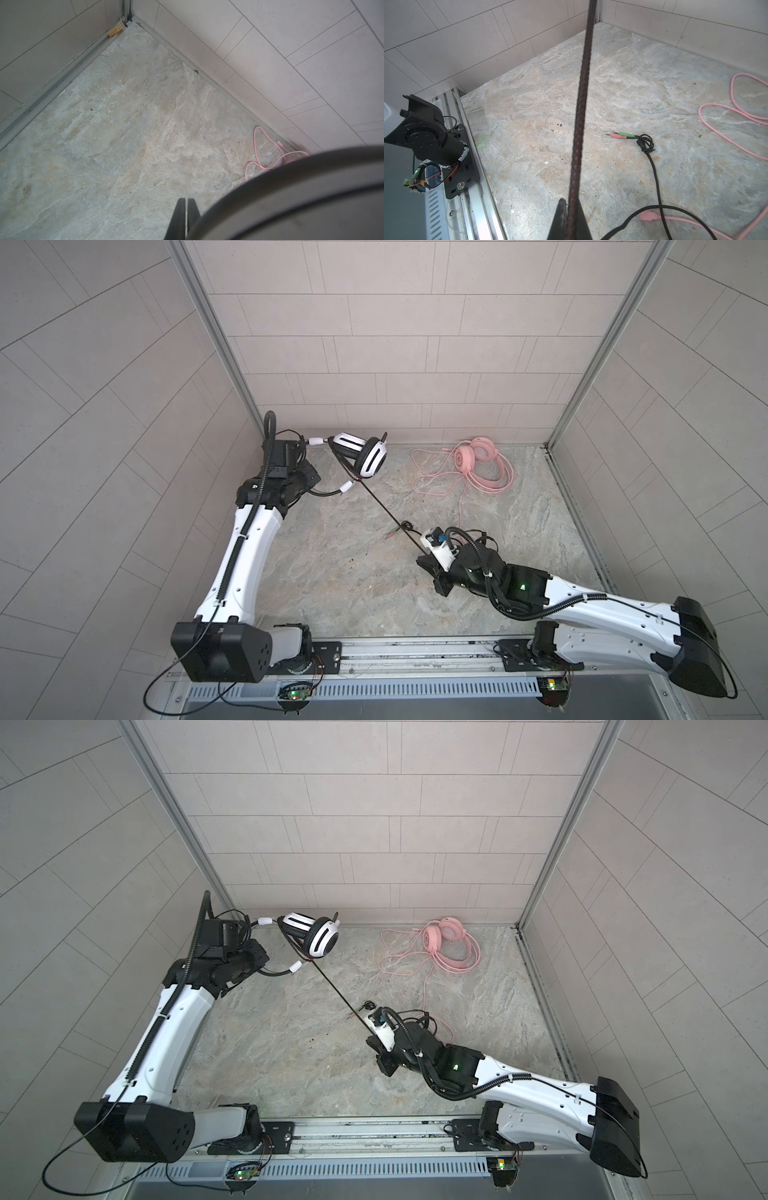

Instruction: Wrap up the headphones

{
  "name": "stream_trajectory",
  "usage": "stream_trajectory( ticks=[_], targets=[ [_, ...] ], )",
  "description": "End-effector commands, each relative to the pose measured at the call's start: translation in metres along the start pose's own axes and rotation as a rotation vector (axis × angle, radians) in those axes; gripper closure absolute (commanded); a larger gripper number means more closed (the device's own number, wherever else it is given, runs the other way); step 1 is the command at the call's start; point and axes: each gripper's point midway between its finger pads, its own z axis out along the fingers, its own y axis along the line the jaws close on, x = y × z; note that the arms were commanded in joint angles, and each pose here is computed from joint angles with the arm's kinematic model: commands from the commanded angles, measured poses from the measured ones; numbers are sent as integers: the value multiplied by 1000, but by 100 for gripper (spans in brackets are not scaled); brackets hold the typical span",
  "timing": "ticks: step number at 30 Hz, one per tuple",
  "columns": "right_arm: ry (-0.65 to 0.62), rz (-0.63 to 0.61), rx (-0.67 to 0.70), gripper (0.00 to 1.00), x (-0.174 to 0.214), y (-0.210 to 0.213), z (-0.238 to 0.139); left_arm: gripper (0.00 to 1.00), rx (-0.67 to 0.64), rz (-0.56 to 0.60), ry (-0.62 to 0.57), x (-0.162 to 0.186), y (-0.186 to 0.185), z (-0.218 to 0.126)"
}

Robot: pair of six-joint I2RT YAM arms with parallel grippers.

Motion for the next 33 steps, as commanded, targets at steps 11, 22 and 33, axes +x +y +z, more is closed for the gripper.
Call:
stream_trajectory(
  ticks=[11,22,33],
  targets=[
    [113,-188,81,98,-30,4,-32,100,-99,278,-195,-5,-27,-4],
    [33,-352,271,95,-93,-25,-67,100,-106,905,-26,73,-67,0],
    [-74,-300,306,96,-148,-51,-76,100,85,1162,91,136,-85,-15]
  ],
)
